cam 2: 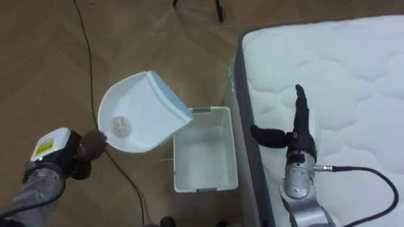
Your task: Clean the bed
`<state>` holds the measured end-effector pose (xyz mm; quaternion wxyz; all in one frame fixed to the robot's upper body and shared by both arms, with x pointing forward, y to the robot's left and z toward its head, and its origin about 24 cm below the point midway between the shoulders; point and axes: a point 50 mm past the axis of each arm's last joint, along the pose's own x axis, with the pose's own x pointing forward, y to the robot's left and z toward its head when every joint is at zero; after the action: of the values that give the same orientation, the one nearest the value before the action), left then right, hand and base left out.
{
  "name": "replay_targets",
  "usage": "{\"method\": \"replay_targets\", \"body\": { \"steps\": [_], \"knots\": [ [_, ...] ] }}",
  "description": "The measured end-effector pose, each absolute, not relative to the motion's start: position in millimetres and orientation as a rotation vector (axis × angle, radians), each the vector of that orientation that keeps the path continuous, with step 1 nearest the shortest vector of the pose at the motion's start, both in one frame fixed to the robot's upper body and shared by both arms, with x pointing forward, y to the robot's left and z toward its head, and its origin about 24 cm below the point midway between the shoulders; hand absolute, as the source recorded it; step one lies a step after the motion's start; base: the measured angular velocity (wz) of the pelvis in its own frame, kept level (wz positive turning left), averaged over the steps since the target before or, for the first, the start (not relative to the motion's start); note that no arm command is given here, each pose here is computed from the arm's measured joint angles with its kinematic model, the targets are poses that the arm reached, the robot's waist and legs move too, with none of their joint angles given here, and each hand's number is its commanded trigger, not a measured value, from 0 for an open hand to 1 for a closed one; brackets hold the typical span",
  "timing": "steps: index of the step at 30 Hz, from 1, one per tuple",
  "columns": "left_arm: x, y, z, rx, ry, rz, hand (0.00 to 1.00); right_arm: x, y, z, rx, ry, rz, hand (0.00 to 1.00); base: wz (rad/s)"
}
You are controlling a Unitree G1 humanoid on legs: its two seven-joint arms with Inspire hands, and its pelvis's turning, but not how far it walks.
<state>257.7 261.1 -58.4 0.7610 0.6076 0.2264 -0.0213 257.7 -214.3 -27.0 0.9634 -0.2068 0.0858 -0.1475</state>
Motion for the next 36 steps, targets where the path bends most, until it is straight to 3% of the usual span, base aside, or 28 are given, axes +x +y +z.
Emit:
{"method": "replay_targets", "body": {
  "steps": [9, 36],
  "knots": [
    [285, 258, -36, 1.522, 0.408, -0.091, 1.00, 264, -206, -26, -0.444, 0.185, -0.261, 0.00, -0.03],
    [291, 248, -36, 1.835, 0.538, -0.337, 1.00, 263, -189, -33, -0.608, 0.236, -0.179, 0.00, 0.02]
  ]
}}
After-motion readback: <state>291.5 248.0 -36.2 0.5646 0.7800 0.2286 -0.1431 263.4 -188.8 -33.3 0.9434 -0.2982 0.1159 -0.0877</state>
